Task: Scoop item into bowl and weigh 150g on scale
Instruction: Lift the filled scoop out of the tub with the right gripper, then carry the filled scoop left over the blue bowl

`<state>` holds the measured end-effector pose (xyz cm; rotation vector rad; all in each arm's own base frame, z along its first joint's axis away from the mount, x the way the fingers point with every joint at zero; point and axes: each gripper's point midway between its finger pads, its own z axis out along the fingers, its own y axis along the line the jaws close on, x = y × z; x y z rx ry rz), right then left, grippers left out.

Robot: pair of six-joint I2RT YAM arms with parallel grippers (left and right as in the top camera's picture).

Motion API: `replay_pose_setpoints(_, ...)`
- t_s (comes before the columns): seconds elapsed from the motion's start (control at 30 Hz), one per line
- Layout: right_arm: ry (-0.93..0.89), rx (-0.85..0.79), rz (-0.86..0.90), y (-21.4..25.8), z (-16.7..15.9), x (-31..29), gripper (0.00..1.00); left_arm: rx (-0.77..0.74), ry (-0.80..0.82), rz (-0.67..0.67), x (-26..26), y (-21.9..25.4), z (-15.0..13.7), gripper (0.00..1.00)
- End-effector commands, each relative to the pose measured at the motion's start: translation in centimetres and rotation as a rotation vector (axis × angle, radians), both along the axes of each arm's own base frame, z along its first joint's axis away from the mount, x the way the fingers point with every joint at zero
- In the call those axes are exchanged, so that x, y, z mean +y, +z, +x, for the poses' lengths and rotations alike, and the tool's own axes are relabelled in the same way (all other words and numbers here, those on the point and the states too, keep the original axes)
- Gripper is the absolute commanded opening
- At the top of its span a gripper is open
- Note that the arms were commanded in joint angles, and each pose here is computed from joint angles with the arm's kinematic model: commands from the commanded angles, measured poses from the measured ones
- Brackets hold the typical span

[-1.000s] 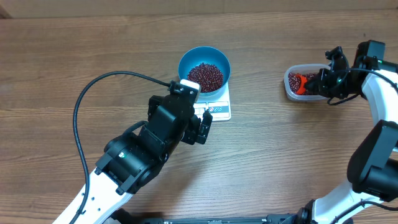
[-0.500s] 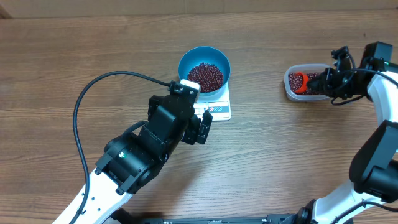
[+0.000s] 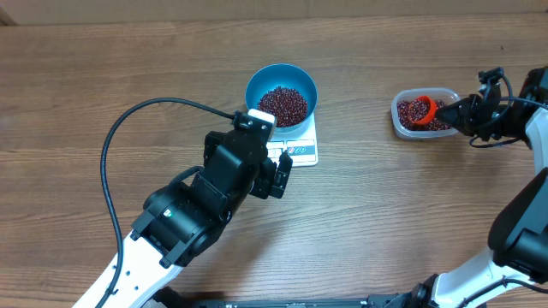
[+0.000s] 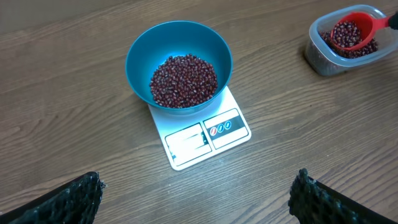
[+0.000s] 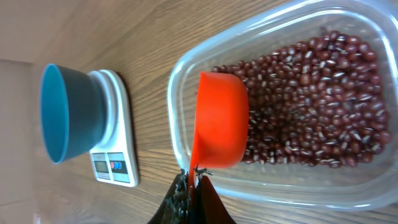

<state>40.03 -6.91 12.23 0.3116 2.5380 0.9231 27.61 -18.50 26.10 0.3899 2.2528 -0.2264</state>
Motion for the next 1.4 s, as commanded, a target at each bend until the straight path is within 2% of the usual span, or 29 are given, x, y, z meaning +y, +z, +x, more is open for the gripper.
replay_pose_setpoints(0.0,0.006,-0.037,0.075,0.8,0.0,0.4,0.04,-0.002,0.02,-0.022,0.0,0.5,0.3,0.99)
replay_pose_setpoints(0.4,-0.017,-0.087,0.243,3.1,-0.4,0.4,0.04,-0.002,0.02,-0.022,0.0,0.5,0.3,0.99)
replay_pose_setpoints(0.77,0.085,-0.169,0.461,6.8,-0.1,4.7,0.04,-0.002,0.02,-0.022,0.0,0.5,0.3,0.99)
replay_pose_setpoints(1.37,0.398,-0.175,0.415,9.3,2.4,19.3,0.04,-0.002,0.02,-0.022,0.0,0.5,0.3,0.99)
